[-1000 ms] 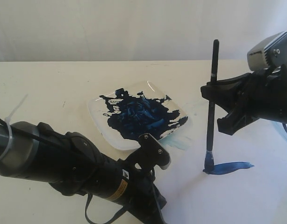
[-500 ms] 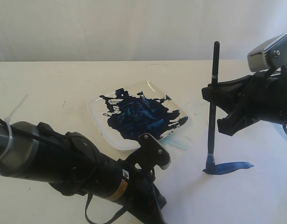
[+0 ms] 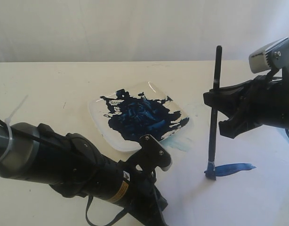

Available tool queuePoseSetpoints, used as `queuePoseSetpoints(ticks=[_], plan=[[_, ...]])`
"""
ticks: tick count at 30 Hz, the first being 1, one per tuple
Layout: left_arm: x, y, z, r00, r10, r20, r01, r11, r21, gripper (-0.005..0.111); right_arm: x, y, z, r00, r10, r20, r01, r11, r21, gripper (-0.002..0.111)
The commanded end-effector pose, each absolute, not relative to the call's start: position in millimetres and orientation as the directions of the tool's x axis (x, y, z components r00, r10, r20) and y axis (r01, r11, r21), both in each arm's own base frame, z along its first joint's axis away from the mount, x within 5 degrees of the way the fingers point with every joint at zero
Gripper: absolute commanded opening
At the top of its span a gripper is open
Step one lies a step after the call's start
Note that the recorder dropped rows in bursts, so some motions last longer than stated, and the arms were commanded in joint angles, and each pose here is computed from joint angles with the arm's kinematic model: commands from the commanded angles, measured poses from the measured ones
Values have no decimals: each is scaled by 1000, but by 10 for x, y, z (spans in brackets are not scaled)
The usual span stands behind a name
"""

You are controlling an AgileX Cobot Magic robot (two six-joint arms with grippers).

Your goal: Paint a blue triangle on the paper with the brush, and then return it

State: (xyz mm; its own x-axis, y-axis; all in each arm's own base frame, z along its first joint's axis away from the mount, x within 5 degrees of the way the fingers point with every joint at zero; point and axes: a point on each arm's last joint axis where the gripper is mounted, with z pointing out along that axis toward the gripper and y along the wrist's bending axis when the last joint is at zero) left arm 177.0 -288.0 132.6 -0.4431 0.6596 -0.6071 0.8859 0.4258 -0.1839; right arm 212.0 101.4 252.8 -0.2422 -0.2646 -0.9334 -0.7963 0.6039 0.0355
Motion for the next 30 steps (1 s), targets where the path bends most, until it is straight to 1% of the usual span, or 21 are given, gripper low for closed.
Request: queuePoseSetpoints(ticks=[1, 13, 19, 26, 30], plan=[[1762, -2863, 1315, -440, 666, -603, 887, 426, -177, 0, 2096, 1010, 2506, -266, -275, -924, -796, 604, 49, 0], [1762, -2863, 1315, -440, 666, -603, 887, 426, -177, 0, 2079, 992, 2494, -300, -288, -909, -784, 617, 63, 0], [1760, -2863, 1315, -440, 666, -603, 888, 425, -178, 0, 2028, 959, 2589, -275, -283, -919, -768, 640, 33, 0], [1760, -2863, 1315, -440, 666, -603, 888, 425, -178, 0, 1990, 951, 2590, -295, -299, -907, -771, 636, 41, 0], [1760, -2863, 1315, -440, 666, -603, 888, 425, -178, 0, 1996, 961, 2616, -257, -300, -919, -781, 624, 15, 0]])
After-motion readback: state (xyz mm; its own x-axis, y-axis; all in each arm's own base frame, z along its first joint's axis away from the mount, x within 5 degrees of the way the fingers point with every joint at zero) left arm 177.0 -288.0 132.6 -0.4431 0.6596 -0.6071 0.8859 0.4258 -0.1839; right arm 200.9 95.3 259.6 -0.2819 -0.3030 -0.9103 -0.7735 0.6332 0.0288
